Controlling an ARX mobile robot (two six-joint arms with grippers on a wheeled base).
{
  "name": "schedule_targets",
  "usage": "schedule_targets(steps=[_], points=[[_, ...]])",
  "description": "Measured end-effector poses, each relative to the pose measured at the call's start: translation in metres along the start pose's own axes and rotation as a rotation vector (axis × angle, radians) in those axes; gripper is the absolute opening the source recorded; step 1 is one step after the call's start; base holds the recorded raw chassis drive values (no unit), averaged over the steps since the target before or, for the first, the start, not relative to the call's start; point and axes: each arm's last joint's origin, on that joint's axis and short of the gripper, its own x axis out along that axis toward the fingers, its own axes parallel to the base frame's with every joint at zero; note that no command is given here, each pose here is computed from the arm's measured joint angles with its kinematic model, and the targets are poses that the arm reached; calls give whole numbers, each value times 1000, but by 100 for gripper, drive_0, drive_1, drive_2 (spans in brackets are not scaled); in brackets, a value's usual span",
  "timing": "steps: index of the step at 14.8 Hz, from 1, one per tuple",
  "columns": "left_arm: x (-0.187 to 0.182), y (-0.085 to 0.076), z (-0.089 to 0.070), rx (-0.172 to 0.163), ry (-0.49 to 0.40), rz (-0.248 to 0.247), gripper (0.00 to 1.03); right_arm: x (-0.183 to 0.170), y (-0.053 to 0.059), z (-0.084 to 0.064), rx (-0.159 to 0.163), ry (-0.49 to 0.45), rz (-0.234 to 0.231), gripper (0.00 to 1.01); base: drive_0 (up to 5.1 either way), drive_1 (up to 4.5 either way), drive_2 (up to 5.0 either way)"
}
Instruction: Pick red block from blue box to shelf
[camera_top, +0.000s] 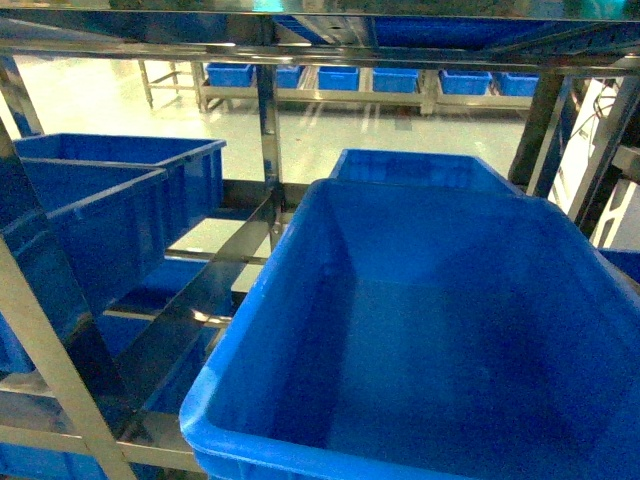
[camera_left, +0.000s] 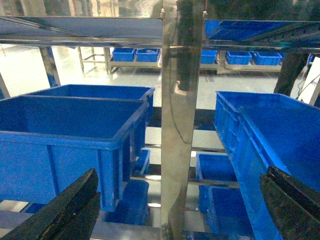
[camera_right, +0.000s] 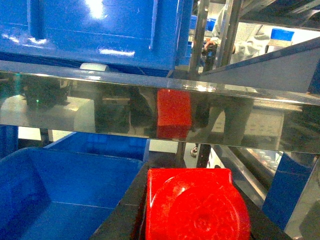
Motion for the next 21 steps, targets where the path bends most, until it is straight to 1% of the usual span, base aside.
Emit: schedule_targets(steps=[1,2,3,4,5,6,7,8,9,10,11,12,13,14,17,18,19,20,21], points=[[0,0,0,0,0,0,98,0,0,0,0,3,0,27,0,0,0],[0,0,0,0,0,0,98,-2,0,-5,23,73,31,27,0,0,0],[0,0,0,0,0,0,98,-4,2,-12,72,147,75,27,0,0,0],[0,0,0,0,0,0,98,-7,8,-18,144,228,145,27,0,0,0],[0,0,0,0,0,0,98,-8,17,-23,189,281,218,27,0,0,0],[0,0,0,0,0,0,98,-5,27,-21,205,255,259,27,0,0,0],[0,0,0,0,0,0,98,-2,38,-21,215,242,317,27,0,0,0],[0,0,0,0,0,0,98,4,51,-25,215,249,369,27,0,0,0],[0,0,0,0,0,0,98,11,63,-32,204,255,404,27,0,0,0],[0,0,0,0,0,0,98,21,72,-40,190,278,424,27,0,0,0],[0,0,0,0,0,0,98,33,81,-44,174,295,443,27,0,0,0],[0,0,0,0,0,0,98,44,89,-44,156,287,469,27,0,0,0],[0,0,0,0,0,0,98,52,95,-45,139,274,487,27,0,0,0],[0,0,0,0,0,0,98,59,100,-51,124,276,508,27,0,0,0],[0,0,0,0,0,0,98,74,115,-74,109,323,520,27,0,0,0],[0,0,0,0,0,0,98,78,118,-78,111,298,519,27,0,0,0],[0,0,0,0,0,0,98,80,122,-80,105,255,518,33,0,0,0],[0,0,0,0,0,0,98,80,123,-82,106,240,521,46,0,0,0],[0,0,0,0,0,0,98,74,121,-78,103,237,526,59,0,0,0]])
